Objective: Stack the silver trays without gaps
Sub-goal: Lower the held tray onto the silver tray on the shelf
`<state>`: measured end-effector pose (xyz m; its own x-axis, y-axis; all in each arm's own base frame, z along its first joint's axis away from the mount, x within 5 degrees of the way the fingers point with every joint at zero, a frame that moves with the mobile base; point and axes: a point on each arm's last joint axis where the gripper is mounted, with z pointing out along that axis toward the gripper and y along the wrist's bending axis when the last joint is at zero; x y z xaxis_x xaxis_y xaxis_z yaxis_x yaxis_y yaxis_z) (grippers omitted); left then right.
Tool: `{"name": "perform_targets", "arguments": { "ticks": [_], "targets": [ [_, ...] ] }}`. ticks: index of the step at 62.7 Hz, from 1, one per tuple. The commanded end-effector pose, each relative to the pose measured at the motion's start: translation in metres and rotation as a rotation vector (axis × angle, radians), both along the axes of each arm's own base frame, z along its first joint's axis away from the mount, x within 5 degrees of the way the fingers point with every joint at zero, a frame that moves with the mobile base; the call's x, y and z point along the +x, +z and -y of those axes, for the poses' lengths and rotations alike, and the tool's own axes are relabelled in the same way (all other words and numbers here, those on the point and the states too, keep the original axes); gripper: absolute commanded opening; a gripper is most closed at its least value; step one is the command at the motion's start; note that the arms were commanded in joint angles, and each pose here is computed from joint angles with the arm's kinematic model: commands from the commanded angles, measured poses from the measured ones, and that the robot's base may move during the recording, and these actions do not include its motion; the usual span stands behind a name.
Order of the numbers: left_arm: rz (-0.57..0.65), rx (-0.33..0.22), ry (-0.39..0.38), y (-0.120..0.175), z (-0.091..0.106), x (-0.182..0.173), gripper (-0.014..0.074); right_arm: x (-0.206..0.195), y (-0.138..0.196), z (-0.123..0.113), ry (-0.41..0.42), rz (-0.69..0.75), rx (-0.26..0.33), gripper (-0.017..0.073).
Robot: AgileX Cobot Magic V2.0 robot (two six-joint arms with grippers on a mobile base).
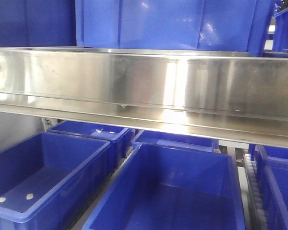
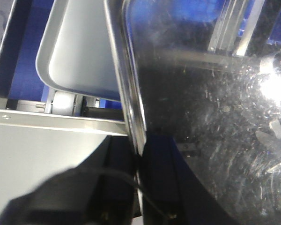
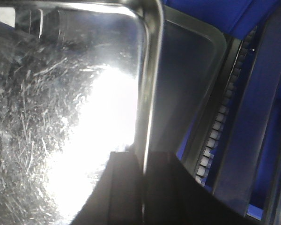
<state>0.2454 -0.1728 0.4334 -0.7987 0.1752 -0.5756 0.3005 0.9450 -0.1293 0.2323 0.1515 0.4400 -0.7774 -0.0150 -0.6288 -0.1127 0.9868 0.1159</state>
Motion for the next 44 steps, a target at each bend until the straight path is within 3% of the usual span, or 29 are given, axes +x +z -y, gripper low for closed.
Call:
{"name": "perform_targets", "arguments": {
  "ticks": [1,44],
  "targets": [
    [-0.018,-0.067,-0.066,0.017,0.0004,-0.0198,-0.0048,-0.0149,0.0164,0.0044,0.022,0.009,0.045,0.0055],
    [-0.009,-0.074,-0.066,0.0176,0.0009,-0.0191,-0.0048,-0.0149,0.0164,0.0044,0.022,0.009,0.045,0.0055]
  ]
}}
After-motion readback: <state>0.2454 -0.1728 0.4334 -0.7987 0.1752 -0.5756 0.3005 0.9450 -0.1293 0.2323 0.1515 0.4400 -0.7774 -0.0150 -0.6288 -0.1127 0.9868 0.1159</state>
